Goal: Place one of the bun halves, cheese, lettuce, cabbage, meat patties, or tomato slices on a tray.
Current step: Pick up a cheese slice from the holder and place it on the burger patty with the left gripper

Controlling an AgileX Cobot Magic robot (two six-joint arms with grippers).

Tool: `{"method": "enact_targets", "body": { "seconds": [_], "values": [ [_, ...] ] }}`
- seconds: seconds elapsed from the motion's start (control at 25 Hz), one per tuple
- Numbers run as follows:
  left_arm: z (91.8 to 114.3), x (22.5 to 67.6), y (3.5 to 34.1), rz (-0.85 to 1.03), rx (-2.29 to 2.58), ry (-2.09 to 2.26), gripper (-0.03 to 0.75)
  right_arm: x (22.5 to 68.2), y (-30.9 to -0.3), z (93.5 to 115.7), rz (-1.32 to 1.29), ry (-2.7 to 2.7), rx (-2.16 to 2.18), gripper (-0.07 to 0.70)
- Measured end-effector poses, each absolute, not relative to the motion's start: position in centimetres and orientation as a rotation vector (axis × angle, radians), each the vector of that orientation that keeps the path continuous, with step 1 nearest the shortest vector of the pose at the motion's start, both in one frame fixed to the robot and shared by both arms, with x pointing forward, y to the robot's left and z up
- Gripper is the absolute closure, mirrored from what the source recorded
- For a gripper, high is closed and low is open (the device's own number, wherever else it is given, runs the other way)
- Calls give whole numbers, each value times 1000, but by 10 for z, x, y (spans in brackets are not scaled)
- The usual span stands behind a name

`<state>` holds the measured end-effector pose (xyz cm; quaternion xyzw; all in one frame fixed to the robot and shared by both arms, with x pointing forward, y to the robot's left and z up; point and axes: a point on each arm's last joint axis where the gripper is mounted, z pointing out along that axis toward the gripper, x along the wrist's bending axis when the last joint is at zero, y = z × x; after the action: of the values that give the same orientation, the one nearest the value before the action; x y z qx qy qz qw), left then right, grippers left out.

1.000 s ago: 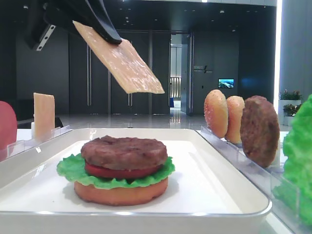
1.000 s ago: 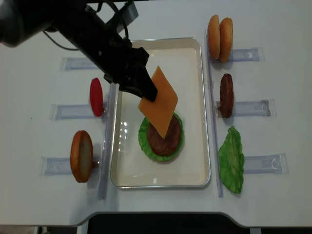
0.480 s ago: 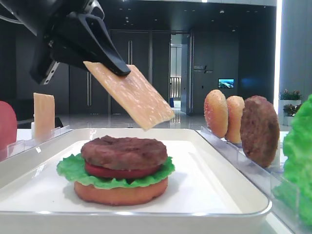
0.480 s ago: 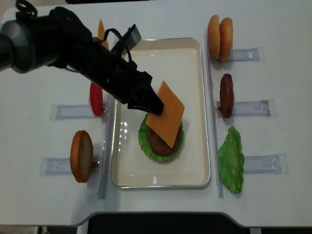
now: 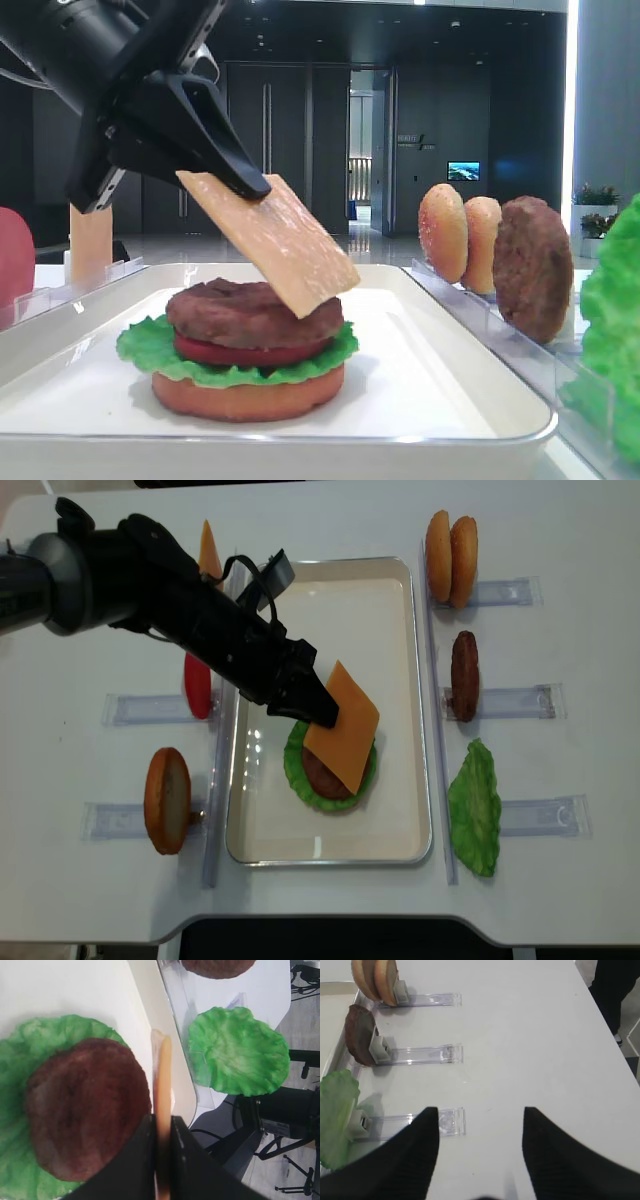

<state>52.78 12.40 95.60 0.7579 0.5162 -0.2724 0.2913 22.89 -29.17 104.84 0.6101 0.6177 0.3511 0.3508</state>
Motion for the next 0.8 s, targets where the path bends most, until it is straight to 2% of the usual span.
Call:
{"method": "enact_targets", "body": {
  "seconds": [0.8],
  "values": [
    [948,528,127,-714,2066,1427,679,229,-292,1048,909,1599,1579,269]
  ]
}}
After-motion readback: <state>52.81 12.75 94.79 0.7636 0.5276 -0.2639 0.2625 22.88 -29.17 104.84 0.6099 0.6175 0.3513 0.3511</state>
